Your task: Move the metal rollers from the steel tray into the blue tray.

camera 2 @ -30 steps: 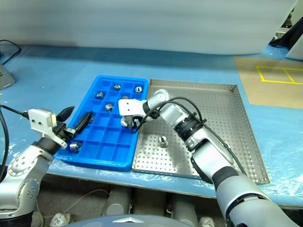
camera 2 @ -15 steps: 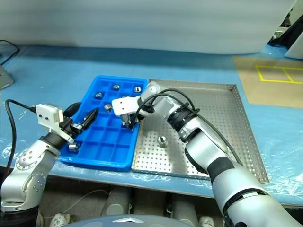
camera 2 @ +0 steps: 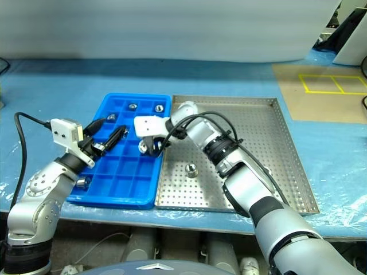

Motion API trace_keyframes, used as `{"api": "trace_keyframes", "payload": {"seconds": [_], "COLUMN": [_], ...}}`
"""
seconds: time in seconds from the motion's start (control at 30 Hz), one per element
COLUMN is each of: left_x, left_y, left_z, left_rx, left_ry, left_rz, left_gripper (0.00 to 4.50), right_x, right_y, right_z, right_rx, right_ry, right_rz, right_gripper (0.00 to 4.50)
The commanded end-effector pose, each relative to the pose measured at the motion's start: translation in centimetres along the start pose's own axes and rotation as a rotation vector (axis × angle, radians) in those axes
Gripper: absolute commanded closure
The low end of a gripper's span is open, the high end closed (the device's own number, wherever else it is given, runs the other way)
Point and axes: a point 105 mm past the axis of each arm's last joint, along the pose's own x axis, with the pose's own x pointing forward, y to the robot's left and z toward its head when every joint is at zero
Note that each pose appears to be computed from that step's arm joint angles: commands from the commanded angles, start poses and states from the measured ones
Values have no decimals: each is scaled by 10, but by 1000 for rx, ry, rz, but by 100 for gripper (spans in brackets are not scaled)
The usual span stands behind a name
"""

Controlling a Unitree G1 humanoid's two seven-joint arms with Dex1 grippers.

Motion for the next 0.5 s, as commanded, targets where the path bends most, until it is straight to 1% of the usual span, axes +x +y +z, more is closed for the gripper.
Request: {"api": "trace_keyframes", "payload": {"seconds": [0.03, 0.13, 0.23, 0.3, 0.4, 0.5], "left_x": [7, 10, 17, 22, 33, 46], "left_y": [5, 9, 10, 7, -3, -11], "left_z": [13, 14, 15, 15, 13, 13], "left_rx": [-56, -211, -350, -397, -424, -520], "left_ry": [-71, -110, -140, -145, -131, -145], "left_rz": [16, 34, 25, 9, -44, -82], "left_gripper": [71, 71, 71, 71, 71, 71], "right_x": [-37, -61, -82, -88, -97, -105], "right_y": [-28, -43, -50, -51, -53, -54], "right_z": [27, 25, 10, 7, 10, 13], "right_rx": [60, 151, 280, 327, 427, 477], "right_ry": [-244, -361, -421, -456, -555, -618], "right_rz": [-222, -396, -523, -569, -635, -689], "right_gripper": [286, 286, 286, 286, 286, 286]}}
